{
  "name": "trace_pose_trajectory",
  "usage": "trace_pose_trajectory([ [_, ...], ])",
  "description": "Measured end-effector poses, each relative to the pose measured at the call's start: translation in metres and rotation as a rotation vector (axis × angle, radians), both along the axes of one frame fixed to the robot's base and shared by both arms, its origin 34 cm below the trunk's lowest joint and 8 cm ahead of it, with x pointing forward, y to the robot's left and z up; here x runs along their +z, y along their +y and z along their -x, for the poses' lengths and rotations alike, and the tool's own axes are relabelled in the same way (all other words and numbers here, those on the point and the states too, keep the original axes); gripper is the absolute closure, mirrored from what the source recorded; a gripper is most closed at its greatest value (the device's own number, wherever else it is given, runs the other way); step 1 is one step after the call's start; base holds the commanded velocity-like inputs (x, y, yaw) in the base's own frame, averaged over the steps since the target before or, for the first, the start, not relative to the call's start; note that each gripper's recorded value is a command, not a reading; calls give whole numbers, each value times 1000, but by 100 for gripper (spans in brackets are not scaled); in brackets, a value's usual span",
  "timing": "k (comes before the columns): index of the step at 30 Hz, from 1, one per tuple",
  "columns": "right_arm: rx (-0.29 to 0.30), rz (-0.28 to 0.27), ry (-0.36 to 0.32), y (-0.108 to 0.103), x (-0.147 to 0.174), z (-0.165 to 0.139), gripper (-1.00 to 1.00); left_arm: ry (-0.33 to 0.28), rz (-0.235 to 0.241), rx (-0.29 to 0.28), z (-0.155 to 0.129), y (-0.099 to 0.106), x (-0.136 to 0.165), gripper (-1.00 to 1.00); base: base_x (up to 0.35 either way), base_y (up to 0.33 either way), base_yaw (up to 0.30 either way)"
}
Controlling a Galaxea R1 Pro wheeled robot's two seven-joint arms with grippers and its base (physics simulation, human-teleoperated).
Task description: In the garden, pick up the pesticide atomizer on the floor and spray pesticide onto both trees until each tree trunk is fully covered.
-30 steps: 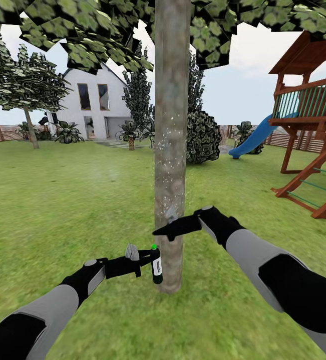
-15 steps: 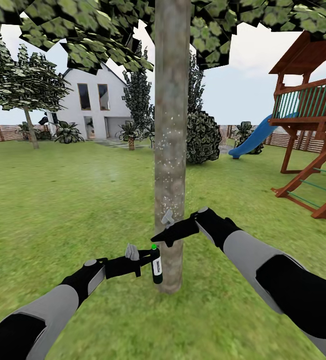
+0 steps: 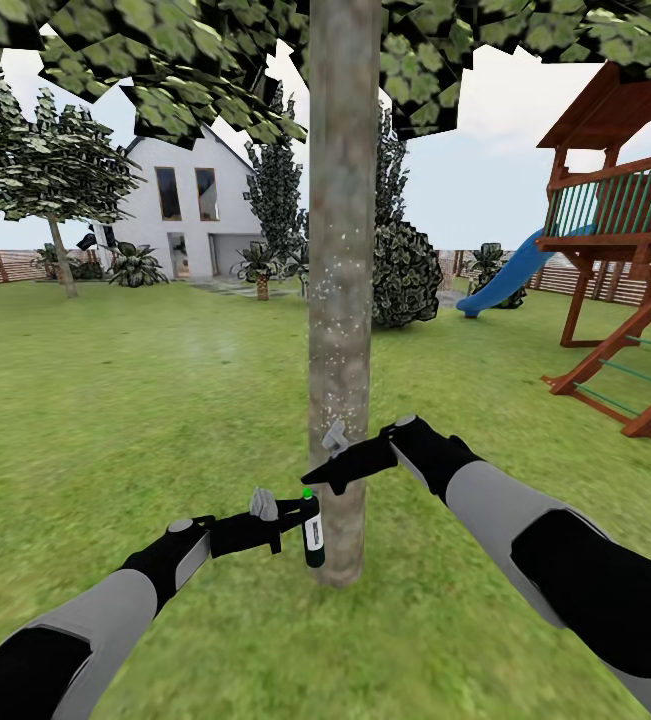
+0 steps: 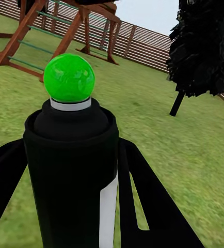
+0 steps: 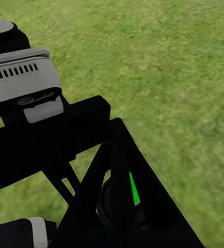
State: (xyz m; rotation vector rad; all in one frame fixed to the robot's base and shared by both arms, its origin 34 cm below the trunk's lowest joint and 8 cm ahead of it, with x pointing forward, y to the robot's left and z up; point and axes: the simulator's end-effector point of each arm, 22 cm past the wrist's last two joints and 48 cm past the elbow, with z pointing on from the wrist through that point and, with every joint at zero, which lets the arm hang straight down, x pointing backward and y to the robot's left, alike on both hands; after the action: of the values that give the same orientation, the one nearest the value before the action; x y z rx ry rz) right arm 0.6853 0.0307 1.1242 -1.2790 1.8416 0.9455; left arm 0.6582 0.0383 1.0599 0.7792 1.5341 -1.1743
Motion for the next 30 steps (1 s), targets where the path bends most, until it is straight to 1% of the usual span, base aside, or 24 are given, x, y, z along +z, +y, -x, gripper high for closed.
trace_pose_trajectory([
  [3,-2,3,3,-1,-2,0,100,0,0,0,0,0,0,100,0,0,0],
  [5,-15,11,23,-6,-10,0,100,0,0,0,0,0,0,100,0,0,0],
  [12,-18,13,27,-7,-12,0,100,0,0,1,0,0,0,100,0,0,0],
  [14,-18,13,27,-7,-12,0,100,-2,13,12,-3,2,3,100,0,0,0],
  [15,-30,16,22,-9,-12,-3,100,-2,17,16,-4,3,4,100,0,0,0],
  [16,-58,24,10,-12,-13,-10,100,-2,19,18,-4,4,4,100,0,0,0],
  [17,-105,37,-9,-19,-14,-21,100,-2,20,20,-4,4,5,100,0,0,0],
  [18,-138,47,-22,-27,-15,-30,100,-2,21,20,-4,4,5,100,0,0,0],
  [19,-219,75,-59,-50,-13,-51,100,-2,21,20,-4,4,5,100,0,0,0],
  [20,-252,84,-77,-59,-10,-60,100,-2,21,20,-4,4,5,100,0,0,0],
  [21,-297,96,-109,-72,0,-74,100,-1,21,20,-4,4,5,100,0,0,0],
  [22,-321,104,-125,-82,5,-82,100,-1,21,20,-4,4,5,100,0,0,0],
  [23,-345,111,-139,-92,9,-89,-100,-1,21,20,-4,4,5,100,0,0,0],
  [25,-394,129,-158,-116,12,-100,-100,-1,21,21,-4,4,4,100,0,0,0],
  [26,-457,151,-186,-137,12,-112,-100,-1,20,22,-5,4,4,100,0,0,0],
  [27,-551,175,-224,-164,15,-129,-100,-1,19,24,-5,5,4,100,0,0,0],
  [28,-674,182,-262,-193,22,-148,-100,0,17,27,-6,7,3,100,0,0,0],
  [29,-806,176,-285,-223,28,-163,-100,2,14,30,-6,8,2,100,0,0,0],
  [30,-932,178,-286,-256,26,-172,-100,4,11,35,-7,11,1,100,0,0,0],
])
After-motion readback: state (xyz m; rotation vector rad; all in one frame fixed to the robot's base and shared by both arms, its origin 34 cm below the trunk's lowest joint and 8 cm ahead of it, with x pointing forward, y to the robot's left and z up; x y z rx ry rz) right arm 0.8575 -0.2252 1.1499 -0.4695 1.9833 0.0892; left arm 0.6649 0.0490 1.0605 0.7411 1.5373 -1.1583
